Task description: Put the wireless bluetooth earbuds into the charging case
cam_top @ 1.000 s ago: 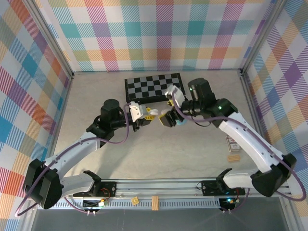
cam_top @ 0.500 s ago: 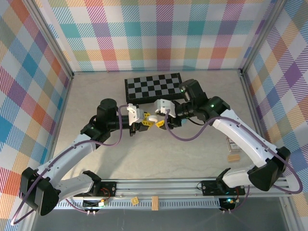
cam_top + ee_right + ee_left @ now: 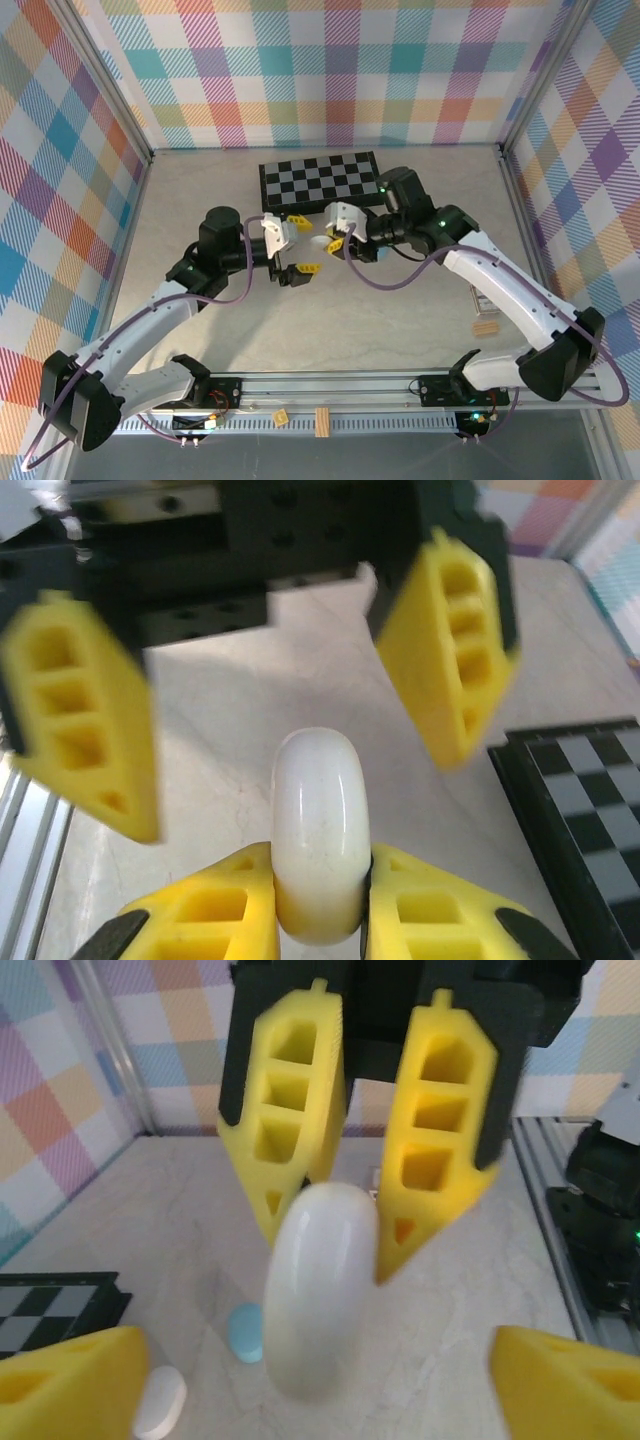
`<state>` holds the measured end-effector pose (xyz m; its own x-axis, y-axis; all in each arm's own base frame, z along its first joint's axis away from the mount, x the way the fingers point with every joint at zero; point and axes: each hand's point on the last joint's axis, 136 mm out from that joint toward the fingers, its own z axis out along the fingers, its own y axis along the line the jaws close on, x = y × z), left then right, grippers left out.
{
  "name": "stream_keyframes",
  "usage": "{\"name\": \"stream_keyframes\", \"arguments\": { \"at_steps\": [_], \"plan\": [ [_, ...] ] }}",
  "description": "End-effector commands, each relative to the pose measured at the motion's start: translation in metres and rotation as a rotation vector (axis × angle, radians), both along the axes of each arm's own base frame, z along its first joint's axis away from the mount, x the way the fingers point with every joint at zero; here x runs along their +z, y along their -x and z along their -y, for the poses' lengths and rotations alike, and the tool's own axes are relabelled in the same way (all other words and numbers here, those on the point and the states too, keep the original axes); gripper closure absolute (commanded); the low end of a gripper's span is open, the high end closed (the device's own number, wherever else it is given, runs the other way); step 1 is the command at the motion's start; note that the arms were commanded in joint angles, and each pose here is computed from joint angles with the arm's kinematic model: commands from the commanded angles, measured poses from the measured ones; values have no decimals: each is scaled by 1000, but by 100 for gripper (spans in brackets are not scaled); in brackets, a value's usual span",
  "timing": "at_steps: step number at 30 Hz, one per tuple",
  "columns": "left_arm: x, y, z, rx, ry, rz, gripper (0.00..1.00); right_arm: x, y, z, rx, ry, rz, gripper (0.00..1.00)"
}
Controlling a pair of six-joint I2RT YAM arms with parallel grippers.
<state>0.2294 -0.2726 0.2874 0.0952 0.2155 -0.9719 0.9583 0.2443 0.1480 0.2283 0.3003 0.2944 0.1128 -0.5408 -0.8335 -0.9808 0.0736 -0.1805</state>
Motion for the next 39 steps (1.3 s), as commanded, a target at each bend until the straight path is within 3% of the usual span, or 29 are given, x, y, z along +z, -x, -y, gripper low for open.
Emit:
{"name": "stream_keyframes", "arguments": {
  "at_steps": [1,6,10,14,16,20,30,32,35,39],
  "plan": [
    [2,-5,-9,95,44,22,0,12,-28,11,-212,-119,-82,79],
    [-22,-17,-28,257,22,3,0,-19,-54,32,-514,-231,-441,83],
    [-39,-18,-37,318,31,-6,0,-49,-58,32,-655,-316,-737,85],
    [-53,-20,-37,329,43,-32,0,-90,-57,20,-703,-318,-998,84],
    [-58,-19,-37,328,34,-49,0,-118,-61,21,-799,-302,-1111,86],
    [-68,-19,-38,334,17,-72,0,-166,-65,18,-908,-259,-1254,86],
    [-71,-13,-39,327,8,-84,0,-244,-69,19,-1067,-116,-1309,79],
    [-71,-13,-40,332,2,-94,0,-249,-70,20,-1080,-99,-1301,73],
    [-71,-19,-43,369,-11,-125,0,-244,-73,26,-1099,-91,-1247,55],
    [-69,-45,-64,562,16,-152,0,-220,-84,44,-1139,-96,-1098,30]
  ]
}}
